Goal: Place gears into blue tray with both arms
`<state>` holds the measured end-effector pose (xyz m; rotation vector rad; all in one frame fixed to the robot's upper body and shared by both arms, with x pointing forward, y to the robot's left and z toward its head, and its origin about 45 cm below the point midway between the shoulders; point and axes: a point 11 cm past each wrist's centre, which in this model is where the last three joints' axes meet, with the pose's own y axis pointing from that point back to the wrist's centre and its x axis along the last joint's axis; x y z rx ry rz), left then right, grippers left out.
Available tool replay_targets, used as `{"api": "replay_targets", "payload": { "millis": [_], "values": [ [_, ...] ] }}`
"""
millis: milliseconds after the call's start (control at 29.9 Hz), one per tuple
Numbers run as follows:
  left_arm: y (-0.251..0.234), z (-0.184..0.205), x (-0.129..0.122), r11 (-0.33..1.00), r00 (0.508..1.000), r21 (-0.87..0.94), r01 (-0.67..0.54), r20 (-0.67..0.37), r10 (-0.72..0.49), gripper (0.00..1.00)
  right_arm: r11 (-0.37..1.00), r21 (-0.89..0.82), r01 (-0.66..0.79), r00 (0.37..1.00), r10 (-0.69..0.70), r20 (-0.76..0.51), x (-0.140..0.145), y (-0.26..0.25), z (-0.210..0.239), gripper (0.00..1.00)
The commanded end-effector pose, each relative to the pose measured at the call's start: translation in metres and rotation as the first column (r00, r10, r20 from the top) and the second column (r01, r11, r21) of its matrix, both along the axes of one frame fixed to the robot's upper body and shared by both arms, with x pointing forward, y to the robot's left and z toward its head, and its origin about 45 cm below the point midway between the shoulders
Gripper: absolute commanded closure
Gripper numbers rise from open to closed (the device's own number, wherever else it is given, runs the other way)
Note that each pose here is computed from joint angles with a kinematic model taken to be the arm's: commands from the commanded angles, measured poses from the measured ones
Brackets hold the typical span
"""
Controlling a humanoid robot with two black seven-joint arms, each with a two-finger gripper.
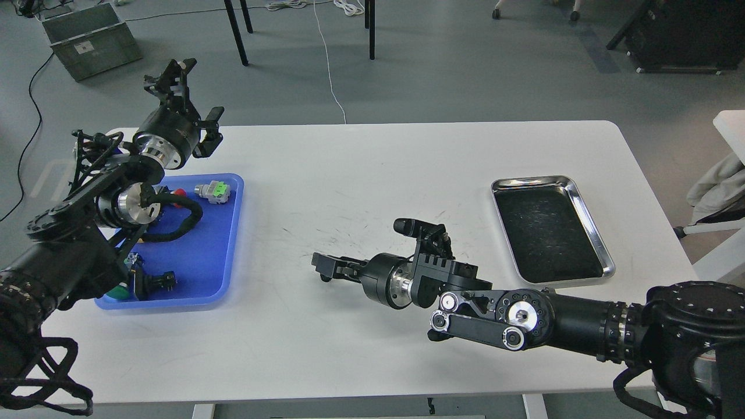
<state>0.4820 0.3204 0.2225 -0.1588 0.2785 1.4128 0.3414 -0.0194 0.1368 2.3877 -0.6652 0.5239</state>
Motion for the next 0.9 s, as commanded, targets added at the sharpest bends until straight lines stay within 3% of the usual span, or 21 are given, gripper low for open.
{"api": "replay_targets", "payload": {
  "millis": [0, 167, 401, 501, 668, 869],
  "values": [
    [0.006, 0.001, 0.000, 1.000, 1.000, 0.012, -0.011, -0.004, 0.011, 0.02, 0.991, 0.098, 0.086, 0.995, -0.090, 0.039, 0.033, -0.002, 0.038, 0.12],
    [0.023, 0.022, 0.008, 0.996, 0.998, 0.066, -0.056, 0.011, 0.055, 0.02, 0.937, 0.224, 0.268, 0.958, -0.284, 0.040, 0.093, -0.030, 0.087, 0.12],
    [0.018, 0.033, 0.012, 0.997, 0.999, 0.074, -0.038, 0.025, 0.037, 0.02, 0.707, 0.503, 0.497, 0.862, -0.470, -0.190, 0.141, -0.070, 0.146, 0.08],
    [0.016, 0.033, 0.013, 0.994, 1.000, 0.108, -0.025, 0.016, 0.023, 0.02, 0.568, 0.611, 0.551, 0.833, -0.424, -0.357, 0.148, -0.080, 0.162, 0.08],
    [0.005, 0.047, 0.018, 0.973, 0.999, 0.229, 0.027, 0.040, -0.037, 0.02, 0.284, 0.657, 0.699, 0.708, -0.409, -0.576, 0.165, -0.185, 0.161, 0.08],
    [-0.021, 0.044, 0.007, 0.854, 0.975, 0.481, 0.200, -0.012, -0.221, 0.02, 0.055, 0.646, 0.761, 0.626, -0.320, -0.711, 0.145, -0.280, 0.127, 0.07]
  ]
}}
